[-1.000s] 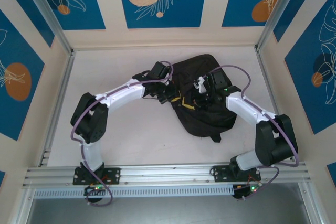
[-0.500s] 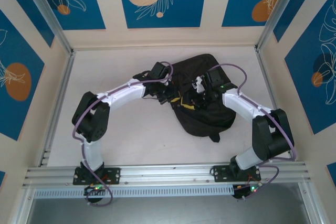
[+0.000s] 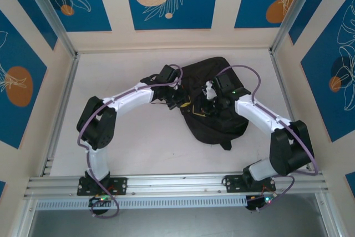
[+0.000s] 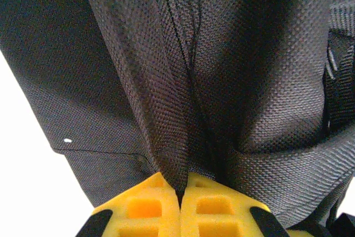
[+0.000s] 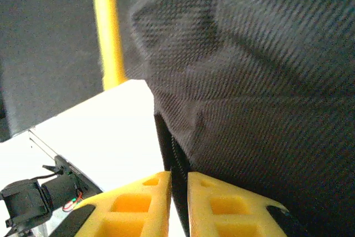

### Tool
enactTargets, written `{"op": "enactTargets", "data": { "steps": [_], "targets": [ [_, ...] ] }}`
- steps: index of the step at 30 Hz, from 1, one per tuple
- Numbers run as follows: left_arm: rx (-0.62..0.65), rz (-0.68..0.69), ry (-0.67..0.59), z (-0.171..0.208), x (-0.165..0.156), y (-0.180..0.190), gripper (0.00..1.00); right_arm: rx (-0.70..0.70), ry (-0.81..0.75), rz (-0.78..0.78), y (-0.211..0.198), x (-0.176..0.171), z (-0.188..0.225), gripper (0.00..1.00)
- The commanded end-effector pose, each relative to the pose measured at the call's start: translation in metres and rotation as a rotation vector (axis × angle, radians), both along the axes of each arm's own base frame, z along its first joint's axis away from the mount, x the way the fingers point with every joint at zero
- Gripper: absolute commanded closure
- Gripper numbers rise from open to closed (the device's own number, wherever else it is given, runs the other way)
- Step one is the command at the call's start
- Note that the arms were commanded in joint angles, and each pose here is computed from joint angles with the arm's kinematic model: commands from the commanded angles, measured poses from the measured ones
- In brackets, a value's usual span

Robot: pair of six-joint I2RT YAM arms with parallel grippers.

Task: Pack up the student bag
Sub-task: Zip the student bag at the center of the table.

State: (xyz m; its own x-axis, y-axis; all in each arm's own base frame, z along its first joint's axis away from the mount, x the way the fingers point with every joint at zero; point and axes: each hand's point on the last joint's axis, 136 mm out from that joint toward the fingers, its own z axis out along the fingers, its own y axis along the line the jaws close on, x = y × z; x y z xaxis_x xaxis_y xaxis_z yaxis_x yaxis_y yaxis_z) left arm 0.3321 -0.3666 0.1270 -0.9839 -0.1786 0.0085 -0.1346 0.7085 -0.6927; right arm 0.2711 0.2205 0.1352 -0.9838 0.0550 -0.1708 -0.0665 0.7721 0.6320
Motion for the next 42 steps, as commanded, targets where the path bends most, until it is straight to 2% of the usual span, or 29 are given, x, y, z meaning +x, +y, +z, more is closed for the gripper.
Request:
{"op": "enactTargets", "data": {
  "steps": [1, 12, 22, 25, 30, 34, 38, 42],
  "targets": [
    [-0.029, -0.027, 0.005, 0.003, 0.0, -0.004, 1.0, -0.016, 0.009, 0.01, 0.004, -0.004, 0.004, 0.84],
    [-0.031, -0.031, 0.009, 0.002, -0.002, -0.004, 1.0, -0.027, 0.045, 0.007, 0.014, 0.005, -0.011, 0.75],
    [-0.035, -0.027, 0.012, 0.002, -0.004, -0.003, 1.0, -0.036, 0.064, -0.01, 0.016, 0.02, -0.026, 0.75],
    [-0.038, -0.028, 0.012, 0.001, -0.003, -0.004, 1.0, -0.009, 0.075, -0.01, 0.022, 0.025, -0.028, 0.75],
    [-0.037, -0.025, 0.015, -0.002, -0.001, -0.005, 1.0, 0.13, 0.076, -0.001, 0.039, 0.033, -0.013, 0.75],
    [-0.041, -0.023, 0.015, -0.002, 0.0, -0.006, 1.0, 0.232, 0.151, -0.001, 0.047, 0.031, -0.01, 0.71],
    [-0.043, -0.021, 0.012, -0.002, 0.001, -0.006, 1.0, 0.226, 0.194, -0.043, 0.04, 0.03, -0.021, 0.7],
    [-0.041, -0.021, 0.014, -0.003, 0.0, -0.005, 1.0, 0.182, 0.221, -0.083, 0.031, 0.031, -0.033, 0.72]
  ]
}}
